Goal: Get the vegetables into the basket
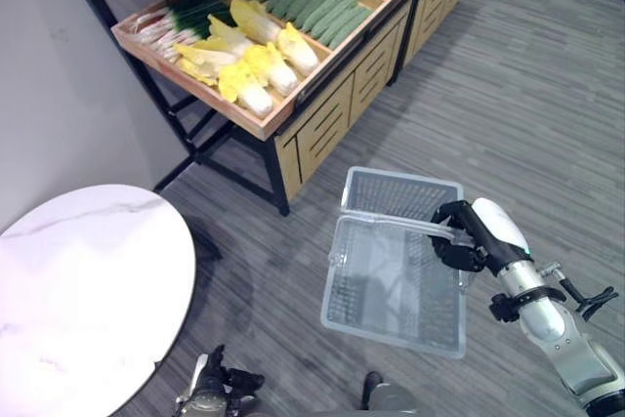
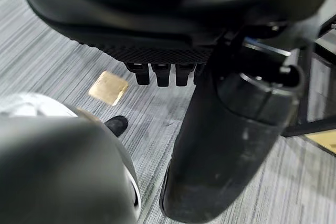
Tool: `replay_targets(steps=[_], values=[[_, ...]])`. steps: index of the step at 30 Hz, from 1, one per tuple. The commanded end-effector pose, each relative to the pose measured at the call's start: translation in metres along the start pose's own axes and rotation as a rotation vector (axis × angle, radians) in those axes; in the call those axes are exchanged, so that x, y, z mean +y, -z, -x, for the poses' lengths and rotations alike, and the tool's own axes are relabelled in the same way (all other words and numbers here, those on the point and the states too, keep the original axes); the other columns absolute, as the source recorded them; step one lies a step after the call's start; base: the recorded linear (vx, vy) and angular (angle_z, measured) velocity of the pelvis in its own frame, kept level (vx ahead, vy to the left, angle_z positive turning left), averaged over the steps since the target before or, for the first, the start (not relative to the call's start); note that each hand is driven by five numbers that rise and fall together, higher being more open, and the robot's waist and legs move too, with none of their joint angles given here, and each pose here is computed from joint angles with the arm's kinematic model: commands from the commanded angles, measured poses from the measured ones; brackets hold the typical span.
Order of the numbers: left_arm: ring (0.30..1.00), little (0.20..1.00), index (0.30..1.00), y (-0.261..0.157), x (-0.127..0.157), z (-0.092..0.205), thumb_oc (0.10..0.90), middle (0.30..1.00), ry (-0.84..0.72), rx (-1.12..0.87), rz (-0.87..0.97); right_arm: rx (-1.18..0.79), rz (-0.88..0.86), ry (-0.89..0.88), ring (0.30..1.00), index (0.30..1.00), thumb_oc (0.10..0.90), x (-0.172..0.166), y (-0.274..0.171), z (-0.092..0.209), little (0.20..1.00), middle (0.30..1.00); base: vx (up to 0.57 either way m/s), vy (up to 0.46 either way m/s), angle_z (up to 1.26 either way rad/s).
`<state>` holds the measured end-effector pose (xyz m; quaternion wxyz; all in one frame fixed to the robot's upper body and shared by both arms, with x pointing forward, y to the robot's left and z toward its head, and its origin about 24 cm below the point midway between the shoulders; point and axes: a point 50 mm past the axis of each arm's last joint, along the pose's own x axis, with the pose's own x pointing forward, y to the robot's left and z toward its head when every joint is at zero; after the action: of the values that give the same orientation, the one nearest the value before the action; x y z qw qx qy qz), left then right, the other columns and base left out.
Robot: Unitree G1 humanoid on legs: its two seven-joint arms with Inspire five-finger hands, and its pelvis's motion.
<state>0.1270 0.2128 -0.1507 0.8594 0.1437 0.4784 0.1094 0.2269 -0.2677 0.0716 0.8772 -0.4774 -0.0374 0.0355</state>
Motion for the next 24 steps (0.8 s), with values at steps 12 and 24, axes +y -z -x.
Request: replay_targets(steps=[12, 24], values=[[1.0, 1.0, 1.0, -0.011, 0.003, -0.003, 0.9, 1.0, -0.031, -0.06, -0.008, -0.319, -0.034, 0.326, 0.3, 0.3, 0.4, -0.058, -0.059, -0.037, 0.3, 0.3, 0.06, 0.086, -0.55], [1.0, 1.0, 1.0, -0.003, 0.011, -0.005, 0.9, 1.0, 0.0, -0.018, -0.064, -0.291, -0.083, 0.367, 0.3, 0.3, 0.4, -0.055, -0.058, -0.046, 0.3, 0.3, -0.04, 0.216, -0.52]])
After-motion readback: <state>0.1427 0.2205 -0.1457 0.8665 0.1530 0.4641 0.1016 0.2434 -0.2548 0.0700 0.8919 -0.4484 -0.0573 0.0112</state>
